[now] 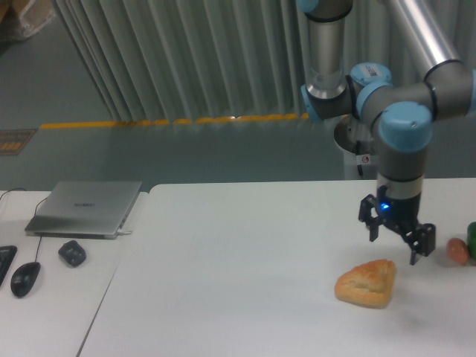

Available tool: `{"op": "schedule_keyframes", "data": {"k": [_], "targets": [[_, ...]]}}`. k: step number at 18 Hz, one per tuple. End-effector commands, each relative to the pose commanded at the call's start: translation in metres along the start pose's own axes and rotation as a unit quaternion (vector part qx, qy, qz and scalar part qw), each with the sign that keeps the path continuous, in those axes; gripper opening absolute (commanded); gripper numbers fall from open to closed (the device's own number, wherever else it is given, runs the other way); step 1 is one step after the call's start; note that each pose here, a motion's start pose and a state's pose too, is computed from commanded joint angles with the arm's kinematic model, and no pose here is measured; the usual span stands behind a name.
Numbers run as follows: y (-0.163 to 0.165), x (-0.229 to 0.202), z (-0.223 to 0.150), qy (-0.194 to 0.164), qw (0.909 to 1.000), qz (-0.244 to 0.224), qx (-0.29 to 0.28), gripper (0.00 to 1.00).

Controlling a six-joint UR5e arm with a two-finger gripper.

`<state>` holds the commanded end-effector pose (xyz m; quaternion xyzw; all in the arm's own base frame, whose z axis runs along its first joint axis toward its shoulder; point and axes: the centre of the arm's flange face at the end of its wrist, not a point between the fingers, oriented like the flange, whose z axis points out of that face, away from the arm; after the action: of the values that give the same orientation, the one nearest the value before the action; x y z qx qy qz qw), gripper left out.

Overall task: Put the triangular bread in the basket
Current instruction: 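Lower the open gripper onto the bread and close on it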

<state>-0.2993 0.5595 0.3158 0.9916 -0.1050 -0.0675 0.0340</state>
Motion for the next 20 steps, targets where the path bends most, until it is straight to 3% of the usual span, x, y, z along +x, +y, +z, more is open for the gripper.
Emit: {"op": "schedule_keyframes", "data": {"k": [3,17,18,19,20], "targets": [[-0.017,0.011,0.021,-0.008,0.9996,0.013,-0.022,1.0],[-0.021,0.02,0.047,0.001,0.9989,0.022,-0.04,1.0],[-0.022,0.021,0.048,-0.001,0.9988,0.024,-0.044,0.96],[-0.022,0.022,0.049,0.0,0.9987,0.023,-0.045,0.81],[-0.023,0.021,0.051,0.001,0.9987,0.024,-0.046,0.78]]}}
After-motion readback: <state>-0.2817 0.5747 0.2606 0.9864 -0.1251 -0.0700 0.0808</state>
